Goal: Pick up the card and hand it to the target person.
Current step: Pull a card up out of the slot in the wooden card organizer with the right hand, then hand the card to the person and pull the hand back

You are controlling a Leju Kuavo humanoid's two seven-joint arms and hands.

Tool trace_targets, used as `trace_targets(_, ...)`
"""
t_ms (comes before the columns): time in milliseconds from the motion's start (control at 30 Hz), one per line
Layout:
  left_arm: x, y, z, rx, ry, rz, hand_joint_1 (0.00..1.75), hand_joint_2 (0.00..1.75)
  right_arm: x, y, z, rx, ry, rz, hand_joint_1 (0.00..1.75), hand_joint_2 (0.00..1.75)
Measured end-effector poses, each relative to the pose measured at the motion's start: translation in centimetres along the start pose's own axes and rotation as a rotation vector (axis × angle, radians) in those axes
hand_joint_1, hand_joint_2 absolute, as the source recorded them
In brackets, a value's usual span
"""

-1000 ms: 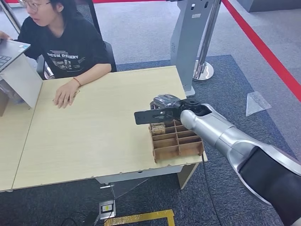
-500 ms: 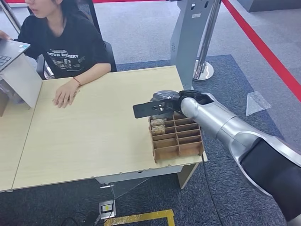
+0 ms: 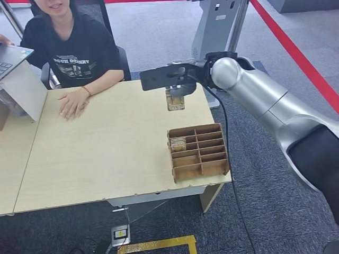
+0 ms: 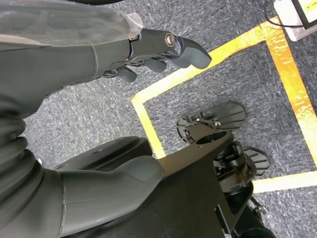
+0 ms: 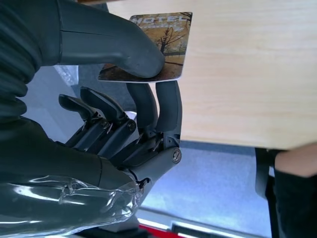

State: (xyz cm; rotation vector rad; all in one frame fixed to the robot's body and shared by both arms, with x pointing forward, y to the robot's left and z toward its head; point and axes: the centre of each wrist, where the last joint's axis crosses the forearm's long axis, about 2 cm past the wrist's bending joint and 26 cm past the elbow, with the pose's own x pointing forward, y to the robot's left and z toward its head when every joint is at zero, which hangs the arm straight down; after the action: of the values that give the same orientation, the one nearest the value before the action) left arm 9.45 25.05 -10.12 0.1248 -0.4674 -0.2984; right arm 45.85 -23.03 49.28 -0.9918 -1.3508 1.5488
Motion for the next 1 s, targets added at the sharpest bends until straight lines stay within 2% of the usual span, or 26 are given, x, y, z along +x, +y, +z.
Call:
trace_targets(100,-0.1,-0.2,0.1,0.0,-0.001,0.004,0.0,1.75,-0.3,0.3,0.0,-0.113,0.022,0.017,1.75,1.75)
trace_targets(167,-0.1,-0.5,0.1,-0.003,-0.001,-0.003,0.0,1.75,-0.5,1.5,-0.2,-0.206,0.048,0.003,1.75,1.75)
trace_targets(300,0.7,-0.9,0.1,-0.018,-0.008,-0.035,0.0,1.75,-0.6,6.7,-0.8,-0.448,0.123,-0.101,1.75,1.75)
trace_targets(433,1.3,-1.0,0.0,-0.02,-0.007,-0.058,0.0,1.75,1.0,12.5,-1.9,-0.554,0.158,-0.14,1.75,1.75)
trace_targets(533,1.5,-1.0,-0.1,-0.011,-0.009,-0.06,0.0,1.75,3.1,16.0,-3.6,-0.578,0.163,-0.135,1.75,1.75)
trace_targets(633,1.4,-0.9,-0.1,-0.002,-0.008,-0.055,0.0,1.75,4.7,18.1,-4.7,-0.573,0.162,-0.108,1.75,1.75)
trace_targets(800,0.9,-1.0,0.1,0.004,0.007,-0.043,0.0,1.75,6.3,21.0,-5.3,-0.504,0.153,-0.073,1.75,1.75)
trace_targets(1000,-0.2,-1.3,0.4,0.006,0.037,-0.036,0.0,1.75,6.7,23.2,-5.3,-0.446,0.165,-0.058,1.75,1.75)
